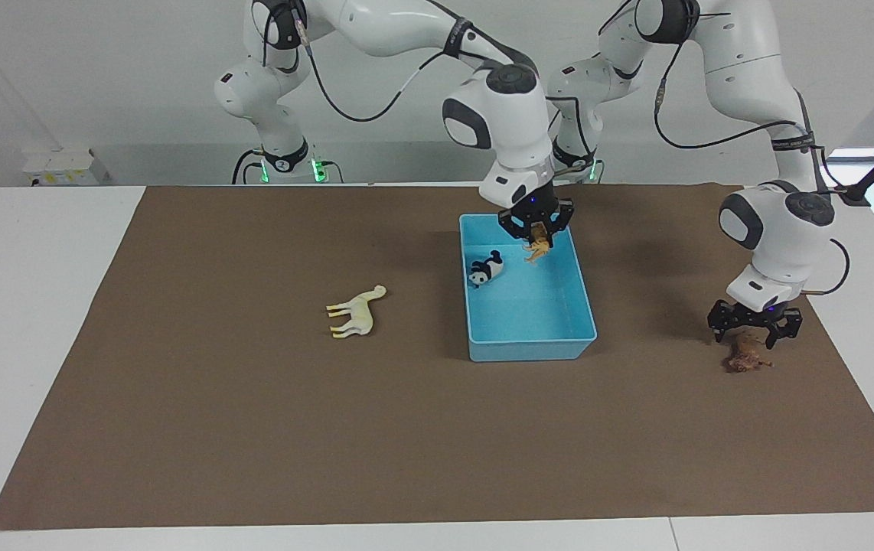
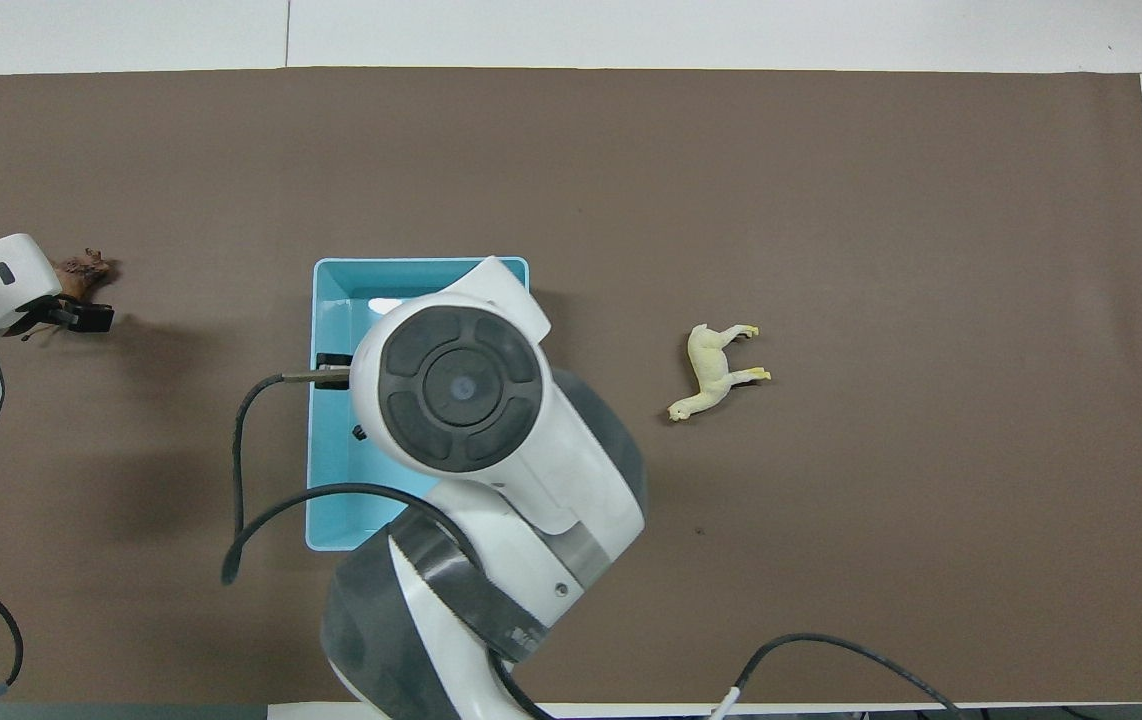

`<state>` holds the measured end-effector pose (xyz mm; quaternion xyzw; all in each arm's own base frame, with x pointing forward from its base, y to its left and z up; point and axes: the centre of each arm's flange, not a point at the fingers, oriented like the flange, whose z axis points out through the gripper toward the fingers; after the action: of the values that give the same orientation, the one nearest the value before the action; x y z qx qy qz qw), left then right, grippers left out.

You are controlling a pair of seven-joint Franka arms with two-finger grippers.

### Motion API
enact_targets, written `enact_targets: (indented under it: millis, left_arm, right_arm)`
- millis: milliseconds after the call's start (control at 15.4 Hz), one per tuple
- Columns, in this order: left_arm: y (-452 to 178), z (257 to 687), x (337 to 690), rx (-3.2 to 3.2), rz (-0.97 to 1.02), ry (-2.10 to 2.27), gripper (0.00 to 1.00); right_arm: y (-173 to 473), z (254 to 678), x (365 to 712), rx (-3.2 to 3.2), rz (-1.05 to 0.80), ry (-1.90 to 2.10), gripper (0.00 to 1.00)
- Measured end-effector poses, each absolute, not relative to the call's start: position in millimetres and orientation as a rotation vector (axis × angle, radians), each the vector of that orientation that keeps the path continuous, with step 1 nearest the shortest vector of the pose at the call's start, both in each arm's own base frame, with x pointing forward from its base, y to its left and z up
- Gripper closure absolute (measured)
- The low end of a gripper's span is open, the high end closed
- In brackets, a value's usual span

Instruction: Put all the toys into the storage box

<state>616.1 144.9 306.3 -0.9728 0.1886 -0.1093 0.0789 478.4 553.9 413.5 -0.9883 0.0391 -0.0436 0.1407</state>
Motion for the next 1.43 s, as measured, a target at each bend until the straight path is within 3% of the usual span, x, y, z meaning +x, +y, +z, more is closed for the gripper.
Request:
enact_targets:
  millis: [130,521,912,1302,1433]
  left_arm:
    - [146.9,304.0,617.1,-2.912,-0.327,0.561,0.00]
    - [148.5,291.5,617.9,-2.914,-0.330,0.560,0.00]
    - [147.6,288.3,617.9,-2.917,-0.324,0.563,0.00]
    - [144.4,294.7,620.8,-2.928,-0.340,0.509,0.63]
    - [140.1,298.5,625.1,-2.959,-0.305,0.437,0.64]
  right_arm:
    - [553.1,390.8,479.5,-2.878,-0.104,0.132,0.61]
    - [518.1,444.0,507.3,-2.913,-0.039,0.325,0.03]
    - [361.9,502.9,601.3,-2.995,-0.126,0.431,0.00]
    - [278.5,438.7,623.8,-3.086,-0.082,0.258,0.00]
    - [250.7,404.5,617.6,-3.074,-0.134,0.223,0.00]
